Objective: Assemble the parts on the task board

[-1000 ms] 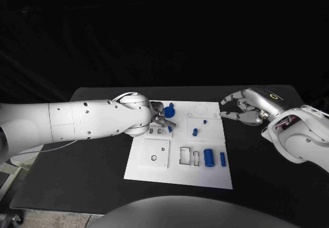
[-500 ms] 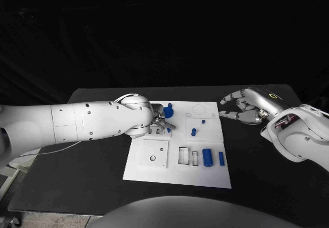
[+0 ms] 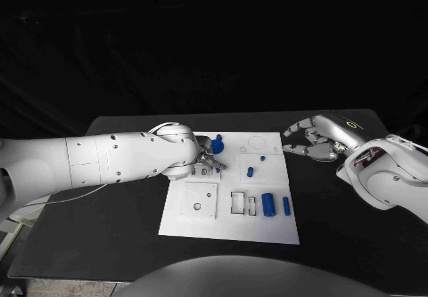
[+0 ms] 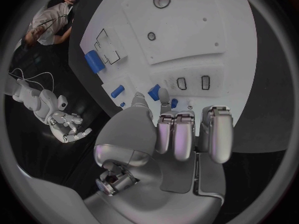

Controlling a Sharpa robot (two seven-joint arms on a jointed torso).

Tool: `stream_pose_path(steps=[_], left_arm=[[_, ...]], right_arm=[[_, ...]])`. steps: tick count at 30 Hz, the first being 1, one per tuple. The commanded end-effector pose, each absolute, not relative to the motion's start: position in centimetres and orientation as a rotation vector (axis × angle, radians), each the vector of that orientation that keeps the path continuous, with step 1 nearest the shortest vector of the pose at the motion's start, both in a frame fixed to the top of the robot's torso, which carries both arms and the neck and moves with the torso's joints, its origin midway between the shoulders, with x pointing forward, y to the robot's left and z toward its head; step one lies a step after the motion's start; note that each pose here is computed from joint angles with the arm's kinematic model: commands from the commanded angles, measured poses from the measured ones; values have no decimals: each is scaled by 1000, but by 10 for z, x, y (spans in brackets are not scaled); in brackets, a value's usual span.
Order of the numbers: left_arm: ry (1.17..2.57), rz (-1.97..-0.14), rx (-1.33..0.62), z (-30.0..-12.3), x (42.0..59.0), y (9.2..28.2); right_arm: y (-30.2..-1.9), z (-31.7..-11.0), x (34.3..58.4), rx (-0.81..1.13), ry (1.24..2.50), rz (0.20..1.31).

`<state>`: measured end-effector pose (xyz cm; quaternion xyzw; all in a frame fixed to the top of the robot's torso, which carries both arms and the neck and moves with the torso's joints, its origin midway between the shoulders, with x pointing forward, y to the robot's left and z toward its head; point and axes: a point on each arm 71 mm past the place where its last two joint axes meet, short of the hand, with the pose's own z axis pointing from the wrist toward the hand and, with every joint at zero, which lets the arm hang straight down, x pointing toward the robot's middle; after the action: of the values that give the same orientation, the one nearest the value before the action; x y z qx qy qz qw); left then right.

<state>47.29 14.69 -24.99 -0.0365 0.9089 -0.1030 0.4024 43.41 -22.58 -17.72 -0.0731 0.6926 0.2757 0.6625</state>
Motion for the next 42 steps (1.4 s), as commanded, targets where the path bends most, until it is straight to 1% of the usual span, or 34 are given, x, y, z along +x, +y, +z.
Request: stream_pose_path(steps=[1,18,26,42], left_arm=[[2316,-267,-78,-251,473,145],[2304,-269,-83,-253,475,145],[2277,-324,-94,-253,476,142],[2310,-273,-100,-256,477,148]], right_arm=[[-226,-178,434,-168,1579,626],[-227,-179,433,-166,1585,625],[-227,-179,434,-167,1592,623],[-228,-182,434,-166,1605,617]])
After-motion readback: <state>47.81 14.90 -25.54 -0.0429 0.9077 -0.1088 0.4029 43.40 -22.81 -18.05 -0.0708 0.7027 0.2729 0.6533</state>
